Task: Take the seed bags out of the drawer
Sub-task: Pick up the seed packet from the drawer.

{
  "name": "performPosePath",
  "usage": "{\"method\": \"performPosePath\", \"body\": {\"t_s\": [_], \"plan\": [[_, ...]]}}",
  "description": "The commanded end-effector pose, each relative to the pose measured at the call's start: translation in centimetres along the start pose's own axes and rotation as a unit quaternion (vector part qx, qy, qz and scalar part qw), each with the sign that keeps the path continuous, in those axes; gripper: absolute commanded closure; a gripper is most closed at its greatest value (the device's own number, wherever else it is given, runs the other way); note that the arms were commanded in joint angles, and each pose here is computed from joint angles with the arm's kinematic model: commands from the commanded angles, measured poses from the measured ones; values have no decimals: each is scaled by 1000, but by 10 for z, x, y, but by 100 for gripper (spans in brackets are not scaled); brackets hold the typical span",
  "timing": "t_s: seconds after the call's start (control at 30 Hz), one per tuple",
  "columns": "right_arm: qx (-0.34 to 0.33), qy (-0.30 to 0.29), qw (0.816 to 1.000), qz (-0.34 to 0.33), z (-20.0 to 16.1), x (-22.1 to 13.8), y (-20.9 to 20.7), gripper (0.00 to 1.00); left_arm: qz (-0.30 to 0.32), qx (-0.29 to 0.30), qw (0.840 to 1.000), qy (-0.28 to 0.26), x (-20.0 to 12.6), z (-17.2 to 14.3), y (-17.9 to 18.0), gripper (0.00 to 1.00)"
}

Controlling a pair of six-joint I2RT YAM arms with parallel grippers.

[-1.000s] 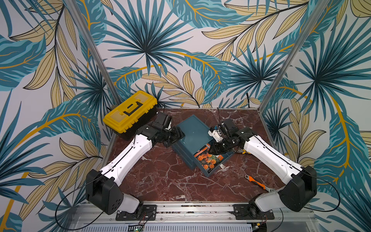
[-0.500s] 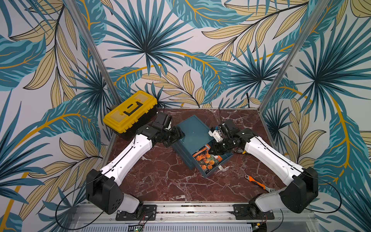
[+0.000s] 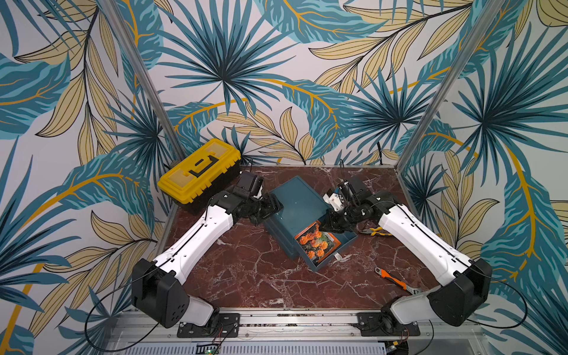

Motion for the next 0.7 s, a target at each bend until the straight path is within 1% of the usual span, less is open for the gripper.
{"method": "performPosePath", "body": {"t_s": [0.0, 0.13, 0.37, 0.67], "plan": [[56, 44, 997, 8, -12, -1, 3, 100, -3, 14, 1000, 0, 2, -1, -5, 32], [94, 64, 993, 20, -16, -8, 6, 100, -5, 14, 1000, -2, 2, -2, -6, 32], [124, 82, 989, 27, -21, -17, 8, 100, -5, 15, 1000, -6, 2, -1, -6, 32], [157, 61, 985, 32, -17, -37, -3, 100, -7, 14, 1000, -9, 3, 0, -8, 32]]}}
Point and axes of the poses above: each gripper's point midway between its finger pads, its own x axis out along the fingers, its own y axis along the line the jaws close on, z = x × y, the point moved 2 cm from there along -x, back along the fingers
